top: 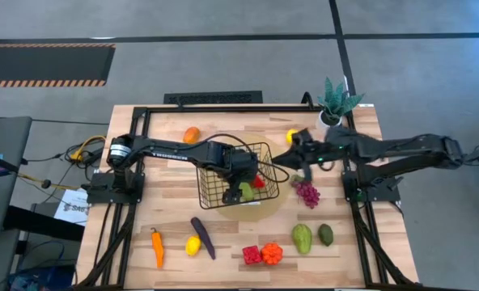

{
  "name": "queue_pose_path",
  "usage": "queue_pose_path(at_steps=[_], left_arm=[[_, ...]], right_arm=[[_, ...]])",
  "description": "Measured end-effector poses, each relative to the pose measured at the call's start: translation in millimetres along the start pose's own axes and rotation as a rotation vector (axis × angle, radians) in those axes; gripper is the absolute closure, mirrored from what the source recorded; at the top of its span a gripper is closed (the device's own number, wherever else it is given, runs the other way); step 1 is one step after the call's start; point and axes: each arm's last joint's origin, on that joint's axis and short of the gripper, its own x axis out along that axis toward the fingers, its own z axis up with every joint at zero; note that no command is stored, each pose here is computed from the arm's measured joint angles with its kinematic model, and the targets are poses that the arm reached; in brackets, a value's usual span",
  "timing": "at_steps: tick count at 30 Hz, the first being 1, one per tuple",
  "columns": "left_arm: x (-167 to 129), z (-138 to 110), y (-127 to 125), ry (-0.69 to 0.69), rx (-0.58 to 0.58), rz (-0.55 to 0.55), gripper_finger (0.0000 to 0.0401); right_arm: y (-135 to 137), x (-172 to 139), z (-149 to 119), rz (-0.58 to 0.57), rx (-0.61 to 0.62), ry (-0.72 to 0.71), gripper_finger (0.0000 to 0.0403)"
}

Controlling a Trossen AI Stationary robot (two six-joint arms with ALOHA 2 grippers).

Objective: Build produce basket
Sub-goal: Put the purple grapes into the wire basket

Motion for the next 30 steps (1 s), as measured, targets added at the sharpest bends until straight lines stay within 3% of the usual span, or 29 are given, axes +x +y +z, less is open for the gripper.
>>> queue_pose_path(at_steps=[6,8,11,17,25,30], left_arm=[[0,5,1,-0.054,0.07,0.01,0.0108],[0,5,1,-0.055,0.074,0.009,0.0108],[0,6,-1,-0.055,0.054,0.012,0.0108],[-8,-1,-11,0.001,0.013,0.077,0.0108],[-26,-21,-20,0.155,-0.078,0.181,0.0108],[-57,-29,-26,0.12,-0.136,0.289,0.0108]], right_arm=[[40,-25,24,0.147,-0.11,-0.081,0.0403],[49,-32,27,0.141,-0.128,-0.081,0.0403],[54,-42,24,0.038,-0.11,-0.021,0.0403],[49,-55,2,-0.263,0.059,0.187,0.0403],[39,-60,-23,-0.462,0.21,0.391,0.0403],[32,-60,-36,-0.599,0.273,0.501,0.0403]])
